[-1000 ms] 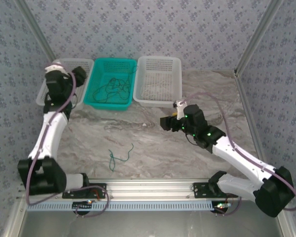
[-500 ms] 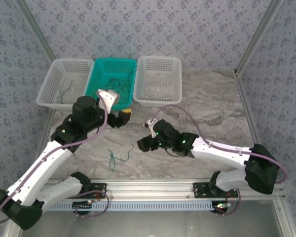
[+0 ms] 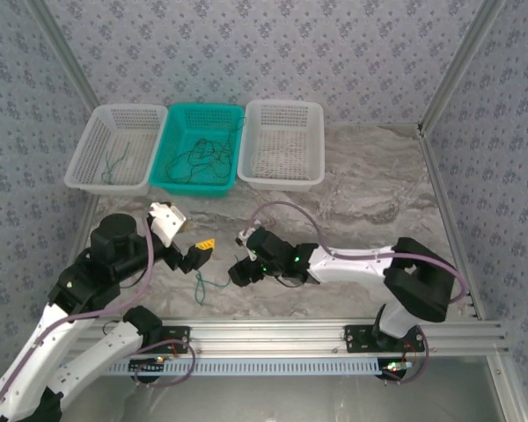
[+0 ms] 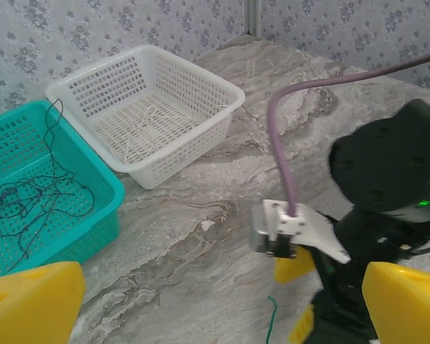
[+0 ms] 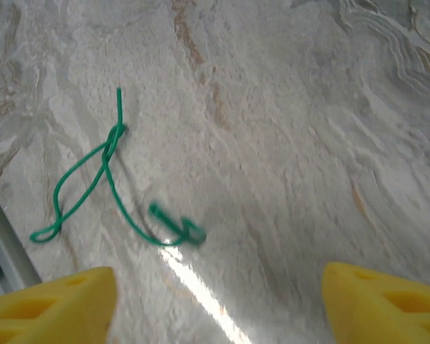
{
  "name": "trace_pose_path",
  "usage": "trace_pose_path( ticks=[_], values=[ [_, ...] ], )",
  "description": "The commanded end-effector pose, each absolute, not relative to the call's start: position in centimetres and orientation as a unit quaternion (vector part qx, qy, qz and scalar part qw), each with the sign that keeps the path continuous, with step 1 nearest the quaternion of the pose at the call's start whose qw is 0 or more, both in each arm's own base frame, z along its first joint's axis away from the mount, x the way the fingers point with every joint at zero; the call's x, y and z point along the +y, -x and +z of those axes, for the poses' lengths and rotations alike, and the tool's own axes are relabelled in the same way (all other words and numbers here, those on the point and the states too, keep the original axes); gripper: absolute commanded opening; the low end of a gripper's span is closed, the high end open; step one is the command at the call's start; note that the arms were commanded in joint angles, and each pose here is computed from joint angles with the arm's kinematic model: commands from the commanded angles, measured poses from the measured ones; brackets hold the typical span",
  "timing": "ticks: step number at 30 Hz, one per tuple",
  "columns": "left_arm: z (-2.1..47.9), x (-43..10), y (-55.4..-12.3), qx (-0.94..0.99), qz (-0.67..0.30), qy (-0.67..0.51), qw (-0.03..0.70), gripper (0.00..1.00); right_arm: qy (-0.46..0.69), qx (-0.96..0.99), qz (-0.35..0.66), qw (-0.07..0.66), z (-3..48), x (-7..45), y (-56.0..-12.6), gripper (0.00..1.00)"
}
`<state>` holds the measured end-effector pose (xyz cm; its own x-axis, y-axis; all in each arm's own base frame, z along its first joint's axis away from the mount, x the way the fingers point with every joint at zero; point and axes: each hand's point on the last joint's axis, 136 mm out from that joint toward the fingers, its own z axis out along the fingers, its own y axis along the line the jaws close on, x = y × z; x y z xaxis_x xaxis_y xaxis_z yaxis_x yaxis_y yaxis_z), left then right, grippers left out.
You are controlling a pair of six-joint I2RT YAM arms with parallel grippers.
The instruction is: Untangle the cables
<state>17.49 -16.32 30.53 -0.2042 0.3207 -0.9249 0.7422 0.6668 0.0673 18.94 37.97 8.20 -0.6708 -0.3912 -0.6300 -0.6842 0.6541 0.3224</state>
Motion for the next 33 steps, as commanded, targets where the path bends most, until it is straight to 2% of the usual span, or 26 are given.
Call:
trace_pose_path(
  ticks=[1, 3, 4, 12, 18, 24, 29, 33],
  values=[
    [29.3, -17.0, -17.2, 0.750, -0.207, -0.377, 0.503, 0.99, 0.310, 0.843, 0.338, 0.282, 9.6, 41.6, -20.5, 0.54],
    [29.4, -16.9, -17.2, 0.752, -0.205, -0.376, 0.501, 0.99, 0.304, 0.840, 0.351, 0.280, 9.3, 42.4, -21.0, 0.07],
    [29.5, -16.9, -17.2, 0.752, -0.206, -0.374, 0.502, 0.99, 0.303, 0.839, 0.355, 0.280, 9.4, 42.5, -21.1, 0.00],
    [30.0, -18.3, -18.3, 0.760, -0.260, -0.319, 0.503, 0.99, 0.249, 0.823, 0.394, 0.326, 15.6, 39.1, -23.3, 0.00],
    [30.2, -17.8, -22.3, 0.804, -0.267, -0.176, 0.502, 0.99, 0.241, 0.814, 0.376, 0.371, 20.5, 35.1, -24.4, 0.00],
    [28.5, -16.3, -25.9, 0.872, -0.251, -0.027, 0.419, 0.99, 0.278, 0.783, 0.370, 0.416, 24.2, 32.7, -23.1, 0.00],
    [26.6, -17.7, -27.1, 0.884, -0.322, 0.022, 0.339, 0.99, 0.265, 0.780, 0.361, 0.436, 25.1, 31.3, -23.3, 0.00],
    [25.5, -19.7, -27.3, 0.880, -0.377, 0.019, 0.289, 0.87, 0.258, 0.778, 0.343, 0.458, 25.5, 30.5, -23.9, 0.00]
  ],
)
